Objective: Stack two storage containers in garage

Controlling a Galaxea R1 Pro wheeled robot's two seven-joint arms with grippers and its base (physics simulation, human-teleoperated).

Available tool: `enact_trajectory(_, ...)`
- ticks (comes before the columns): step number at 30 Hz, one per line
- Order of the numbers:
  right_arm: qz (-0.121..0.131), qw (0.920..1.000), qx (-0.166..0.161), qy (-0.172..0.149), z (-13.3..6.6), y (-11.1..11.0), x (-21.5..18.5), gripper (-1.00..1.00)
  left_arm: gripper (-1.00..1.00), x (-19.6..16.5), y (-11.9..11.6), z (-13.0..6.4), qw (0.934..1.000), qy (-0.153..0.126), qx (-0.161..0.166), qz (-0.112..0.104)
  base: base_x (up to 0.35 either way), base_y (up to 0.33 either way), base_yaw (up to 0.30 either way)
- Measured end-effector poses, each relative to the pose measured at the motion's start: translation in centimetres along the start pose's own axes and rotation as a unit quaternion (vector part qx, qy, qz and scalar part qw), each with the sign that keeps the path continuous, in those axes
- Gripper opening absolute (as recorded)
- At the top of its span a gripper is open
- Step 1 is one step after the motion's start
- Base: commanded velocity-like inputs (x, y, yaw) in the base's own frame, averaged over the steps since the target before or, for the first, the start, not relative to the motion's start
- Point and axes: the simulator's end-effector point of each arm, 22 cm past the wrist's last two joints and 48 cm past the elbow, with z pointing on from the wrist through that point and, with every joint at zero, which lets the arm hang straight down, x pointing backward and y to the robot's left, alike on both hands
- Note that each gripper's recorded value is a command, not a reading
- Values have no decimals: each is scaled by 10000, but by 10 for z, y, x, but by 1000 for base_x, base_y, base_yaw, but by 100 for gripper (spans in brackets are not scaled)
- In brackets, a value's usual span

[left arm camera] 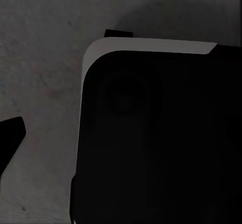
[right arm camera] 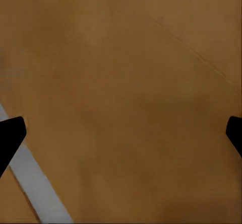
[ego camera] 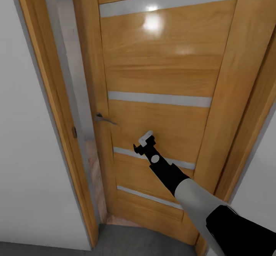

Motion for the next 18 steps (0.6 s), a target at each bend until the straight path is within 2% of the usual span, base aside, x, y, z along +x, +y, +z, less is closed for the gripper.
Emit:
enact_trajectory(1,-93,10000,0,25,0,0,2,100,100,0,0,0,10000,1,-1,-1,320,0,0)
enact_trajectory(10,-54,10000,45,42,0,-2,3,100,100,0,0,0,10000,4,-2,-1,320,0,0)
enact_trajectory(18,18,9992,396,3,0,-19,2,100,100,0,0,0,10000,2,-7,-1,309,0,0)
